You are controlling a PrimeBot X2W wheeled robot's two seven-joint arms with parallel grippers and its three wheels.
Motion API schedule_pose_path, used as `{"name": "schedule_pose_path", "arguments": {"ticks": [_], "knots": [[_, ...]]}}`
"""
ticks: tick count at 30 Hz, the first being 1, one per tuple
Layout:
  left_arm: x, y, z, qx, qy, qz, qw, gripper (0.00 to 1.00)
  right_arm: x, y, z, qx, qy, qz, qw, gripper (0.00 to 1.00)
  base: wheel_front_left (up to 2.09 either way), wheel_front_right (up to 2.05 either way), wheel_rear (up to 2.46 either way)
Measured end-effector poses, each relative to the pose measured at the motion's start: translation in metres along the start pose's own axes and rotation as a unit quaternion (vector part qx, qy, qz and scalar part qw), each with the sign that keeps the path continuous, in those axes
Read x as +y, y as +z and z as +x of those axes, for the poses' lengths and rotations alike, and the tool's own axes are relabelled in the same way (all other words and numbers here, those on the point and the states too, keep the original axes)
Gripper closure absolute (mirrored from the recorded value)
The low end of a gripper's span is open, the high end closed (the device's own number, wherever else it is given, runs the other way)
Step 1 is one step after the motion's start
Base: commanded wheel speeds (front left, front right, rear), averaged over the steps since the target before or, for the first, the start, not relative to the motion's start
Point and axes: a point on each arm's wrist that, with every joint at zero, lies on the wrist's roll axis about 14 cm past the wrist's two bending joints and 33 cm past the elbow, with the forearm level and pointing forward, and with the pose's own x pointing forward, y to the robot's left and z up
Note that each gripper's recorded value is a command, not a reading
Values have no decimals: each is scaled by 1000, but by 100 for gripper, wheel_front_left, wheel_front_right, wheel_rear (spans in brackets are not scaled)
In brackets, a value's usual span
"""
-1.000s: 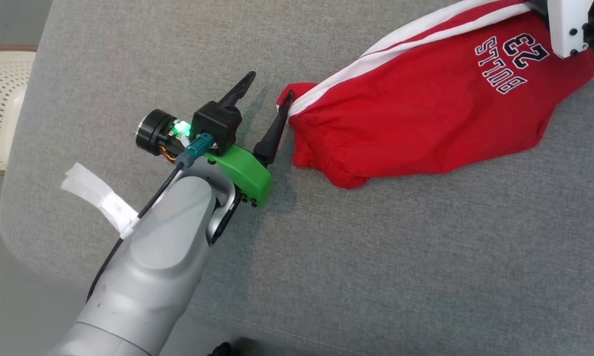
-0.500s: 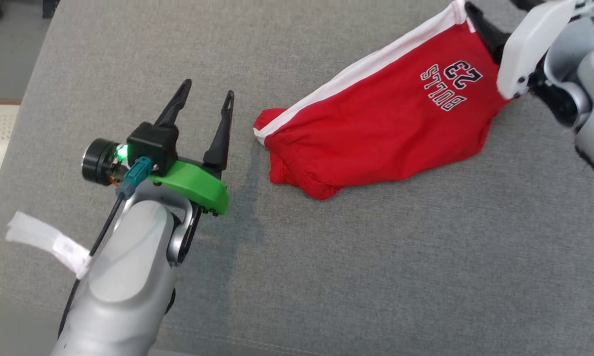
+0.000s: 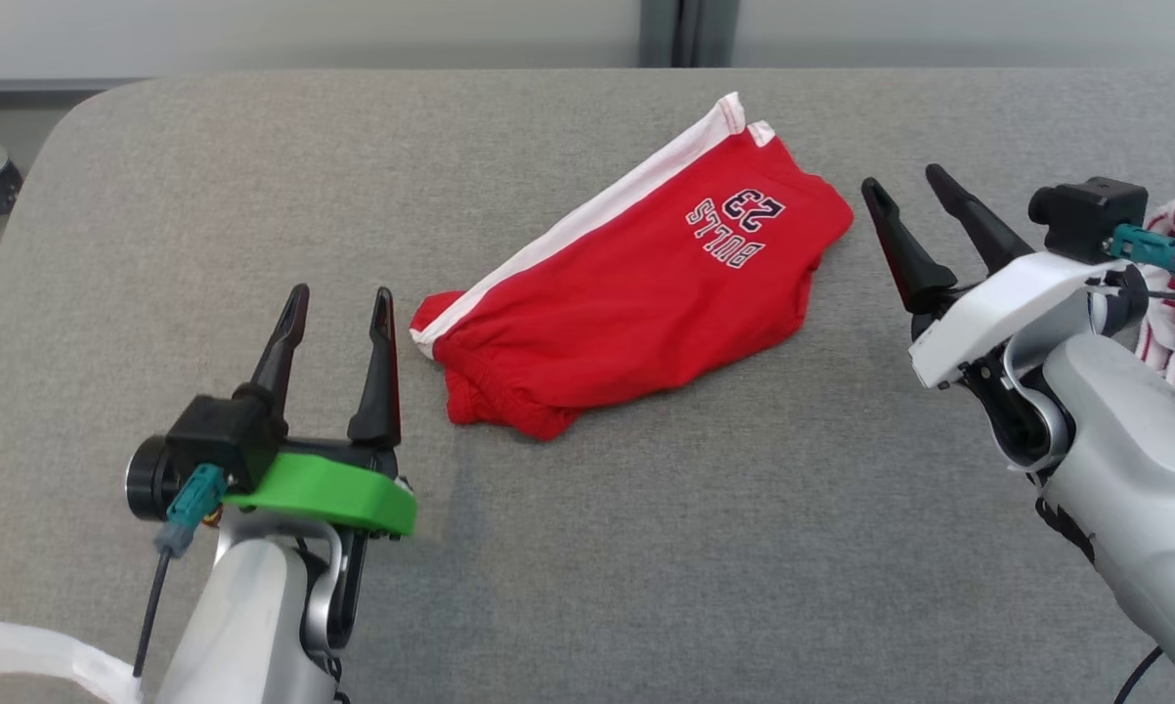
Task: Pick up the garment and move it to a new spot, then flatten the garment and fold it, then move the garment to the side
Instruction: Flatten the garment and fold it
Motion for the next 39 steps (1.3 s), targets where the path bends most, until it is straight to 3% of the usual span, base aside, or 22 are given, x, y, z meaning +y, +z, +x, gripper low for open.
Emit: {"name": "schedule_pose_path", "arguments": {"ticks": [4,11,18,26,32,39], "knots": [[-8,-3,-11,-1,-5,-10,1000,0,-12,20,-29,-53,-37,5,998,0,0,0,0],[-23,-6,-27,1,-24,-12,1000,0,-15,13,-88,-98,-105,21,989,0,0,0,0],[-31,-12,-39,10,-35,-16,999,0,-13,2,-119,-107,-143,29,983,0,0,0,0],[-30,-15,-40,15,-35,-16,999,0,-8,-6,-117,-96,-140,26,985,0,0,0,0],[-29,-15,-36,13,-32,-19,999,0,-10,-30,-102,-45,-135,47,989,0,0,0,0],[-21,-23,-31,24,-21,-19,999,0,-4,-45,-56,-5,-118,150,982,0,0,0,0]]}}
